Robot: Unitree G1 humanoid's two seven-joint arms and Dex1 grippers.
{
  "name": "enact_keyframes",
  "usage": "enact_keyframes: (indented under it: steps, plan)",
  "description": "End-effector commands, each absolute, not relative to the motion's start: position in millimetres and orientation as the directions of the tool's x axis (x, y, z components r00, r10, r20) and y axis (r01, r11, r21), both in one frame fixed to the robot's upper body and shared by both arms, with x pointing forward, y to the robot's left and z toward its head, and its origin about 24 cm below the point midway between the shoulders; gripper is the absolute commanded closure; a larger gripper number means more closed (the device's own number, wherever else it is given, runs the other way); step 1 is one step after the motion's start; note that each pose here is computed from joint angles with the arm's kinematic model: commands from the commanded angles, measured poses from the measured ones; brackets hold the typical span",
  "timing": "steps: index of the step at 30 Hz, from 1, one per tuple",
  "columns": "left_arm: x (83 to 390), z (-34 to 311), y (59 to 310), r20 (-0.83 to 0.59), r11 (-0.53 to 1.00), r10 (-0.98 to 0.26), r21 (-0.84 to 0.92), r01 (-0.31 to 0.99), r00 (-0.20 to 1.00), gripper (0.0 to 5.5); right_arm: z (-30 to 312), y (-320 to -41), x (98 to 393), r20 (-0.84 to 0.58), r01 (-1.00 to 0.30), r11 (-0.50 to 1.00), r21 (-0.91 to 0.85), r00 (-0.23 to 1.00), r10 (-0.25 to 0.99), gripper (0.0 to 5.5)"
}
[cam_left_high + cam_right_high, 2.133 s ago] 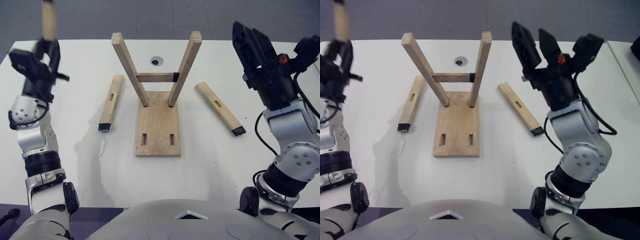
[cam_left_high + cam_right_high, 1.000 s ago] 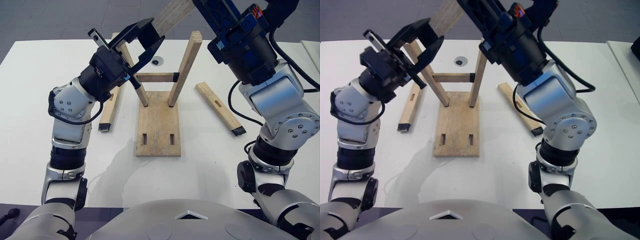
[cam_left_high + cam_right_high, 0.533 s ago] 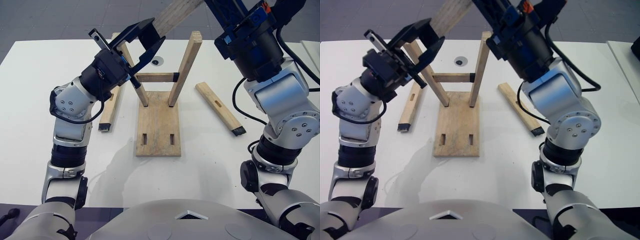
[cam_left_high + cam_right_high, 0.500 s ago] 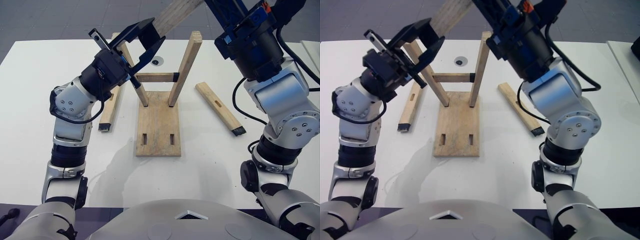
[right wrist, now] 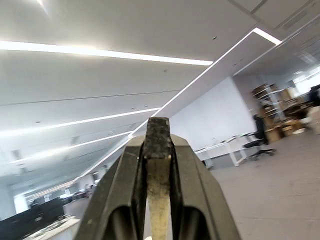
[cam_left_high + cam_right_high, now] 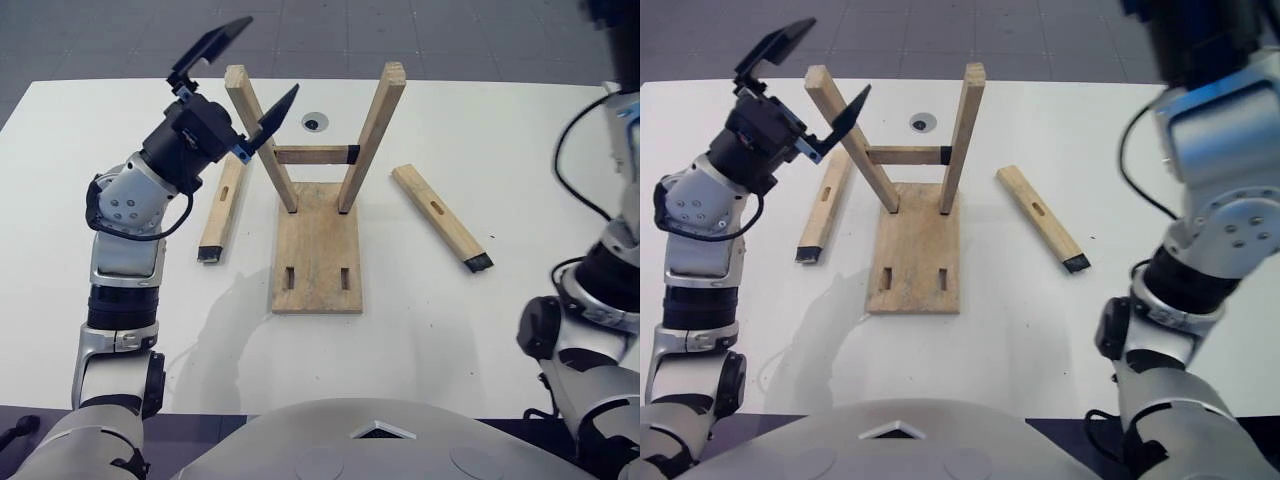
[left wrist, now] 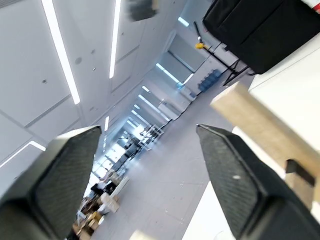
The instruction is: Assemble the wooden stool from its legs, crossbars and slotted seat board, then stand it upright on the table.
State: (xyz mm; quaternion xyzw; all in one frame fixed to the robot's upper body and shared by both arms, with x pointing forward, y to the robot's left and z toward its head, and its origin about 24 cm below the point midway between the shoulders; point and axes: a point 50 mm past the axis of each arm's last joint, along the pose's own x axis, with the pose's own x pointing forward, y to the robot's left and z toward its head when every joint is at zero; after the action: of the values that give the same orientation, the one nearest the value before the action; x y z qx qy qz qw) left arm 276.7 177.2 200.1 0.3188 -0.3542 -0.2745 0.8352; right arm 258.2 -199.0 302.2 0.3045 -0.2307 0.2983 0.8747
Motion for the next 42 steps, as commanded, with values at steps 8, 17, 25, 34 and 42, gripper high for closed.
enact_keyframes:
  steps: [8, 17, 25, 34, 42]
  plan:
    - [279.5, 245.0, 208.9, 0.69, 0.856, -0.407, 0.518, -0.015, 0.599, 0.1, 192.9, -233.6, 264.7, 0.084, -0.396, 0.913, 0.092, 0.917, 0.39, 5.08]
    - [281.1, 246.3, 212.0, 0.69, 0.841, -0.398, 0.538, -0.06, 0.605, 0.1, 141.8, -227.5, 258.3, -0.085, -0.424, 0.905, 0.041, 0.901, 0.426, 5.08]
    - [281.4, 241.5, 211.9, 0.673, 0.836, -0.406, 0.547, -0.046, 0.618, 0.1, 121.9, -226.9, 259.3, -0.135, -0.423, 0.905, 0.053, 0.895, 0.426, 5.08]
    - [282.9, 239.6, 211.7, 0.662, 0.832, -0.414, 0.554, -0.035, 0.625, 0.1, 105.2, -223.8, 263.6, -0.196, -0.423, 0.905, 0.041, 0.885, 0.423, 5.08]
    - [283.3, 238.4, 211.6, 0.657, 0.83, -0.414, 0.557, -0.035, 0.63, 0.1, 97.9, -222.9, 264.4, -0.244, -0.405, 0.914, 0.03, 0.884, 0.399, 5.08]
